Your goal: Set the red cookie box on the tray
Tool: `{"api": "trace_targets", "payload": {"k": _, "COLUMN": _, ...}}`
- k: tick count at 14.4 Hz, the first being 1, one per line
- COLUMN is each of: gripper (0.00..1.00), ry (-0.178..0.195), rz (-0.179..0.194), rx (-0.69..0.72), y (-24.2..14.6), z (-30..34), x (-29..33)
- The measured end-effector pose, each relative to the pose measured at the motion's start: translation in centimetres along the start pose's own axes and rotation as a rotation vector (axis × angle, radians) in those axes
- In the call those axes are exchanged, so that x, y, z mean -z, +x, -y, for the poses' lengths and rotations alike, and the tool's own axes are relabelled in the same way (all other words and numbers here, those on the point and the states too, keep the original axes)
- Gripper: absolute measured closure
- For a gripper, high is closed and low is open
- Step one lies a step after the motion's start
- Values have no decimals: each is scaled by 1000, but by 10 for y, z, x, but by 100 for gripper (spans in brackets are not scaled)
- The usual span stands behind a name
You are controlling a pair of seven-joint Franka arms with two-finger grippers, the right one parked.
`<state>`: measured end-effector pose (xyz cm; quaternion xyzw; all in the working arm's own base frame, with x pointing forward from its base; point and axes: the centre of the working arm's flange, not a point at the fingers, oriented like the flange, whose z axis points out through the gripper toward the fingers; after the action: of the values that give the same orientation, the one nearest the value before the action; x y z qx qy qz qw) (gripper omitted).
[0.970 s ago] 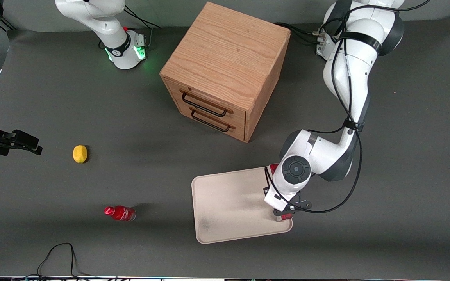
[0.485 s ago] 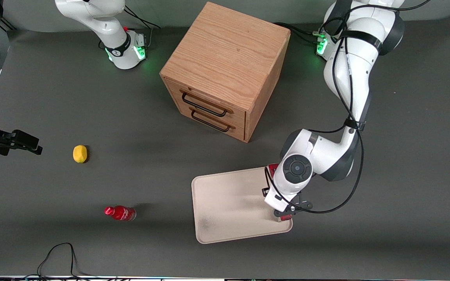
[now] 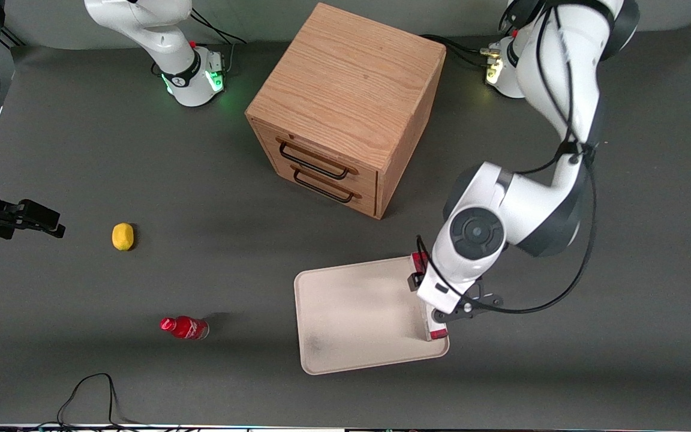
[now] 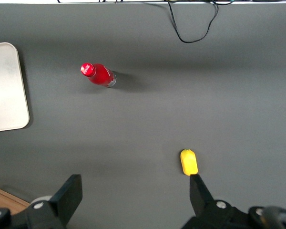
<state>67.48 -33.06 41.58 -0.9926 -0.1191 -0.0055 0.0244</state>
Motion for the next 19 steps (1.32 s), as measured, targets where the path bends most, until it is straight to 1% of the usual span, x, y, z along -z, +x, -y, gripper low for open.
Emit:
{"api": "trace_targets", "payload": {"k": 4, "gripper": 0, "ry": 9, "rz": -15, "rx": 9, "y": -29, "z": 30, "x": 108}}
{"api": "trace_targets", "payload": {"k": 8, "gripper": 0, "ry": -3, "rz": -42, "rx": 13, "y": -53, "z": 50, "x": 171}}
{"api": "trace_targets", "payload": {"k": 11, "gripper": 0, "ry": -2, "rz": -48, "rx": -30, "y": -58, "z": 59, "x": 186}}
{"api": "trace_targets", "payload": {"k": 13, "gripper": 0, "ry": 5, "rz": -50, "rx": -76, "y": -52, "z": 80, "x": 194}}
{"api": "trace_targets", "payload": {"k": 16, "gripper": 0, "ry": 15, "rz": -38, "rx": -146, "y": -40, "z": 146, "x": 208}}
{"api": "trace_targets", "payload": {"k": 19, "gripper": 0, "ry": 1, "rz": -22, "rx": -218, "y": -36, "z": 227, "x": 223}}
